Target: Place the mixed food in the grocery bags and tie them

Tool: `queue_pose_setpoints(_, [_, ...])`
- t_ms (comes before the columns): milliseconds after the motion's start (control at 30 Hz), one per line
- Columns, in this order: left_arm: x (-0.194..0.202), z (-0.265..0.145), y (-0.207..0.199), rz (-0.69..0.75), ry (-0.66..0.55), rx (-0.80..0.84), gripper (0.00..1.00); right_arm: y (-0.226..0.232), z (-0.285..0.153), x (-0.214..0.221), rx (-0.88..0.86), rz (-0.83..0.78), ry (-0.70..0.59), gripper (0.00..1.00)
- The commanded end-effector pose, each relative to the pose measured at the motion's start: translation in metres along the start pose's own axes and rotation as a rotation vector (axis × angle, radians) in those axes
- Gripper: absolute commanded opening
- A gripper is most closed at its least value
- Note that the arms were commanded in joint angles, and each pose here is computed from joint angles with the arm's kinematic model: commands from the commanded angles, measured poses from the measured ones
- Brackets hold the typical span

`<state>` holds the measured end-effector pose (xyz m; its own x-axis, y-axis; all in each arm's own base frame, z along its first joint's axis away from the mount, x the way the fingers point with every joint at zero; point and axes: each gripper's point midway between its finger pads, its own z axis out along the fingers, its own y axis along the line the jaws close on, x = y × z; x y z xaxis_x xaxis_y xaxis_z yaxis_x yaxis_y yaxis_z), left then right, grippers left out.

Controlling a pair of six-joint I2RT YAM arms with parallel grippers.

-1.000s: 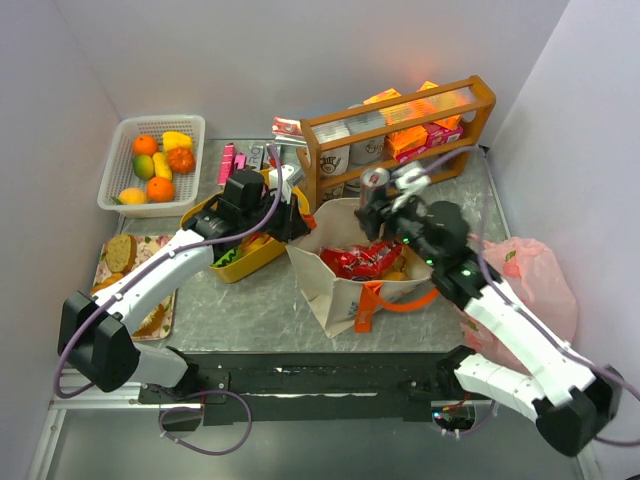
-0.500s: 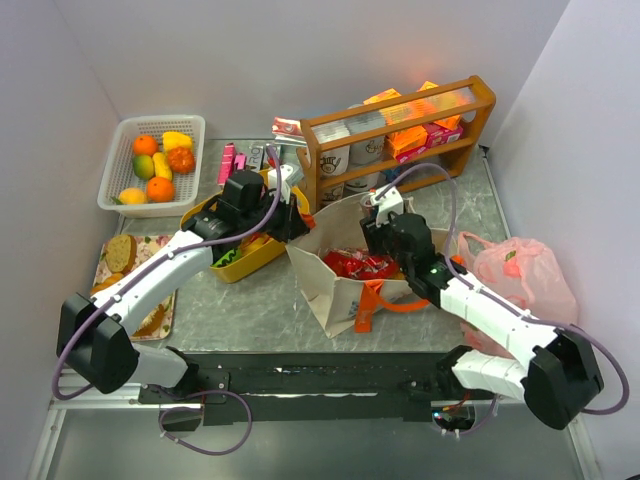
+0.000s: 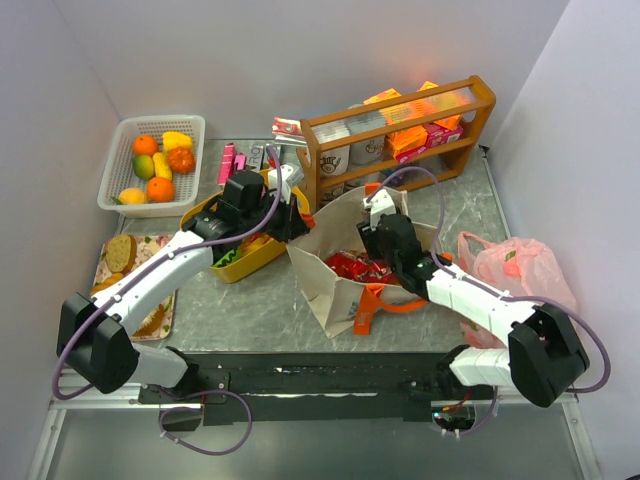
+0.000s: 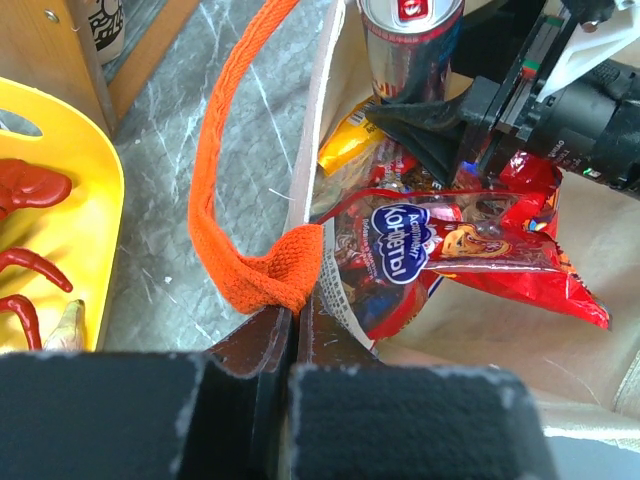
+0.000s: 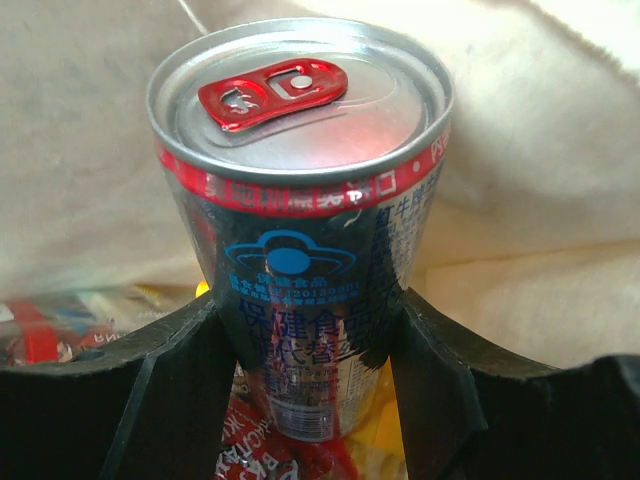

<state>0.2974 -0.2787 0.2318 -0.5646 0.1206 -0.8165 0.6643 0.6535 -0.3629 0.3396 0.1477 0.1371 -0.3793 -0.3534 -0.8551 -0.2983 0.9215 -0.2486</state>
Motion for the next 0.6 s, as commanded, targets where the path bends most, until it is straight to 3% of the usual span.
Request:
queue_pose_setpoints(0, [-0.017, -0.008, 0.001, 0.040, -0.063, -0.013, 0.01, -0.012, -0.013, -0.006, 0.043, 0.043, 0.007, 0.33])
queue_pose_setpoints(33, [-0.016, -0.006, 0.001, 0.038, -0.058, -0.013, 0.01, -0.009, -0.018, -0.016, 0.016, 0.052, -0.023, 0.49])
queue_pose_setpoints(100, [-0.015, -0.006, 0.001, 0.035, -0.054, -0.010, 0.01, -0.008, -0.024, -0.026, -0.008, 0.059, -0.050, 0.58])
queue_pose_setpoints(133, [-0.015, -0.005, 0.002, 0.033, -0.053, -0.012, 0.01, -0.006, -0.030, -0.041, -0.038, 0.066, -0.090, 0.72])
queue_pose_setpoints(200, [-0.015, -0.005, 0.002, 0.034, -0.053, -0.012, 0.01, -0.005, -0.038, -0.054, -0.067, 0.073, -0.117, 0.80])
queue_pose_setpoints(233, [-0.015, -0.005, 0.003, 0.034, -0.054, -0.015, 0.01, -0.005, -0.048, -0.070, -0.094, 0.077, -0.161, 0.99])
queue_pose_setpoints(567, [-0.015, -0.005, 0.002, 0.031, -0.053, -0.012, 0.01, -0.008, -0.133, -0.140, -0.267, 0.087, -0.400, 0.98])
